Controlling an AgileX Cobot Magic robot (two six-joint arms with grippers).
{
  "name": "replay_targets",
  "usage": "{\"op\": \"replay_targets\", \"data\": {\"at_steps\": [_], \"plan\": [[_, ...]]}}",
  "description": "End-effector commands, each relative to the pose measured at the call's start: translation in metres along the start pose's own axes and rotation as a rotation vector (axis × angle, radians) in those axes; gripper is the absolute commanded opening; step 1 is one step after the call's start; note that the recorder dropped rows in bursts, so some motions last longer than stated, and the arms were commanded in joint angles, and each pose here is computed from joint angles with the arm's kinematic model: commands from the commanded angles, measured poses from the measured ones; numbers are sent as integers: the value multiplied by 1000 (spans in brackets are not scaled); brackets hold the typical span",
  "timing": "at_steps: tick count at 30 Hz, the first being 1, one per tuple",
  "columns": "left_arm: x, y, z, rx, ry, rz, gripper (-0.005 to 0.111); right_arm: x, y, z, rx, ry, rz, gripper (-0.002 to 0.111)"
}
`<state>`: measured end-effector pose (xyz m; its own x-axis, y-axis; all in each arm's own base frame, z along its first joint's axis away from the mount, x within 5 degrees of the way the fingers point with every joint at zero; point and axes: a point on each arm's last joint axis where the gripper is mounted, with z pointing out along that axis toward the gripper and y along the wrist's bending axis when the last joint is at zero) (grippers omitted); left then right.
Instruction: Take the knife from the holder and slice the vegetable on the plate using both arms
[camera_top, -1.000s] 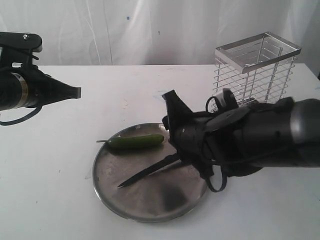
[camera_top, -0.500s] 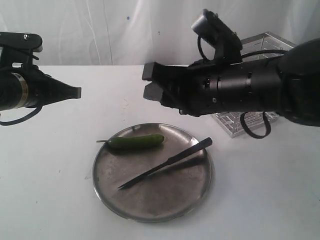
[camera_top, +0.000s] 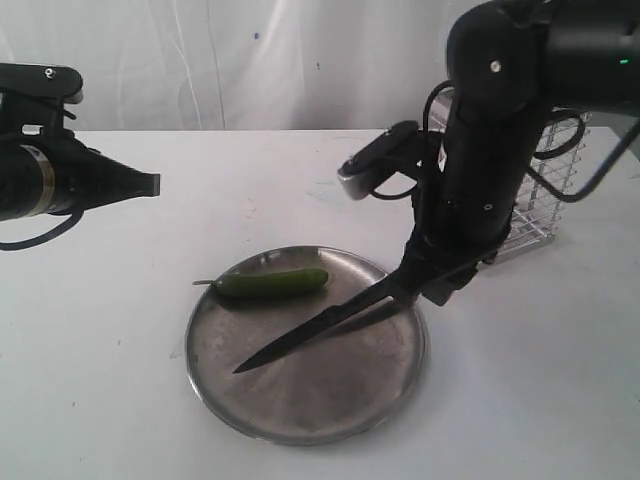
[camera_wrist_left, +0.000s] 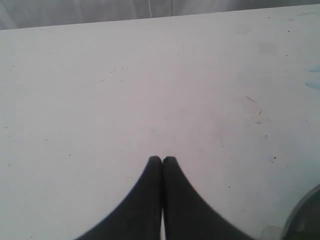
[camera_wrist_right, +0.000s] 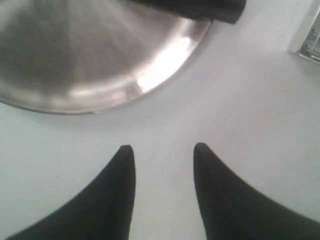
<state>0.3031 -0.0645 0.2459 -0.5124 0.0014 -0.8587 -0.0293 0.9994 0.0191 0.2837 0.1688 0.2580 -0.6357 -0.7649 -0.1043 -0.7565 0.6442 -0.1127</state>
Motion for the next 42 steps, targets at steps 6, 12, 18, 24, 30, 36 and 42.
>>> {"op": "replay_targets", "data": {"at_steps": [6,12,18,24,30,36,42], "plan": [[0,3,2,-32,-4,5,0,-30,-5,40,61,-34,-470,47],[4,-2,23,-43,34,22,0,-42,-7,58,96,-85,-692,67],[4,-6,36,-45,47,34,0,-47,-6,76,92,-79,-806,66],[3,-5,36,-61,34,61,0,-53,-7,86,113,-109,-823,66],[3,-5,36,-61,34,61,0,-57,-7,89,132,-149,-865,66],[2,-4,36,-63,34,61,0,-57,-5,109,93,-115,-904,66],[2,-4,36,-63,34,61,0,-59,-5,114,99,-123,-907,54]]}}
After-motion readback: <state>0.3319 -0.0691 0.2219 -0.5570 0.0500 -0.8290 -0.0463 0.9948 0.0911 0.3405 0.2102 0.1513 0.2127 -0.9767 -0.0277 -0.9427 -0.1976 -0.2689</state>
